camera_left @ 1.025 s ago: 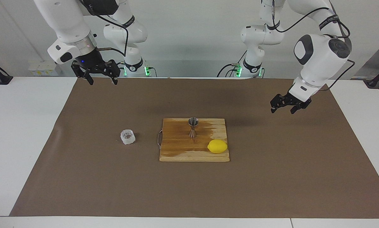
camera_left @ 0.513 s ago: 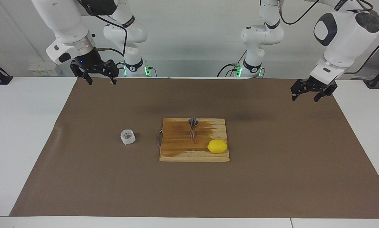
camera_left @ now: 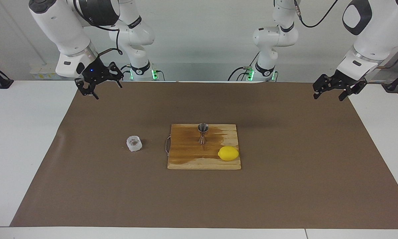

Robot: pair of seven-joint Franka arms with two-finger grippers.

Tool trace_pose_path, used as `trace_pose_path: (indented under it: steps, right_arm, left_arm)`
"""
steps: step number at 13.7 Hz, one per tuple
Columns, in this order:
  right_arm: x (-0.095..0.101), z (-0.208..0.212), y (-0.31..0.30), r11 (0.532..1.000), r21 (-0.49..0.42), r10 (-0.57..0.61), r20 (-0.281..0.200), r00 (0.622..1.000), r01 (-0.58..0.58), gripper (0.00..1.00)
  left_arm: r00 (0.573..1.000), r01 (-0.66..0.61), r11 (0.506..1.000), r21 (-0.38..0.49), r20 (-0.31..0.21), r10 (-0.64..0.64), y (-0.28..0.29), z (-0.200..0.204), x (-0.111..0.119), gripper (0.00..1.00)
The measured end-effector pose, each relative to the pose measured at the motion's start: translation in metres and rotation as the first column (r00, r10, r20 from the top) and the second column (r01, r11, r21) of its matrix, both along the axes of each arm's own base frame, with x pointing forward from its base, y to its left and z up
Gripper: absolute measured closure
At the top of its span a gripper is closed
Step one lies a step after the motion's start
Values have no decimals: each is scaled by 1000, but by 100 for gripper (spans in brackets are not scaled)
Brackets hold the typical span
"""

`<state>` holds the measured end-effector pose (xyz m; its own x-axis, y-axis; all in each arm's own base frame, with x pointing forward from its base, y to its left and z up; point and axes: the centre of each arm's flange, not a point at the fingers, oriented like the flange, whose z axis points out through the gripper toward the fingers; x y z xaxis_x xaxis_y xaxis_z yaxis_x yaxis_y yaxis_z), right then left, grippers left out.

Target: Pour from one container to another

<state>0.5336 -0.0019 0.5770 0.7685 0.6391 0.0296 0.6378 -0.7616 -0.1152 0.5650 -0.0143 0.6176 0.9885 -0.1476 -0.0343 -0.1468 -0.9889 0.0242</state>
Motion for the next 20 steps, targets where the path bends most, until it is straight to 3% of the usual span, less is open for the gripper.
trace_pose_path:
  steps: [2, 4, 6, 8, 13, 17, 20]
  right_arm:
    - [-3, -30, -22, 975, 32, 217, 60, 974, -219, 0]
    - [0, -66, -52, 923, 84, 364, 132, 922, -376, 0]
    - [4, -110, -80, 869, 166, 439, 171, 882, -465, 0]
    - [16, -159, -93, 785, 255, 507, 259, 822, -564, 0]
    - [35, -234, -83, 624, 317, 581, 423, 696, -714, 0]
    - [39, -295, -80, 536, 375, 567, 503, 652, -756, 0]
    - [47, -308, -76, 522, 388, 546, 533, 647, -760, 0]
  left_arm:
    - [1000, 3, 1000, 0, -13, -3, -2, 0, -7, 0]
    - [1000, 6, 1000, 0, -29, -6, -3, -6, -15, 0]
    - [999, 9, 1000, 0, -40, -9, -4, -11, -22, 0]
    - [999, 12, 1000, 0, -43, -12, -6, -13, -25, 0]
    - [999, 22, 1000, 0, -30, -22, -11, -12, -24, 0]
    - [1000, 21, 1000, -2, 23, -21, -11, -5, -19, 0]
    - [999, 21, 1000, -2, 26, -21, -11, -4, -20, 0]
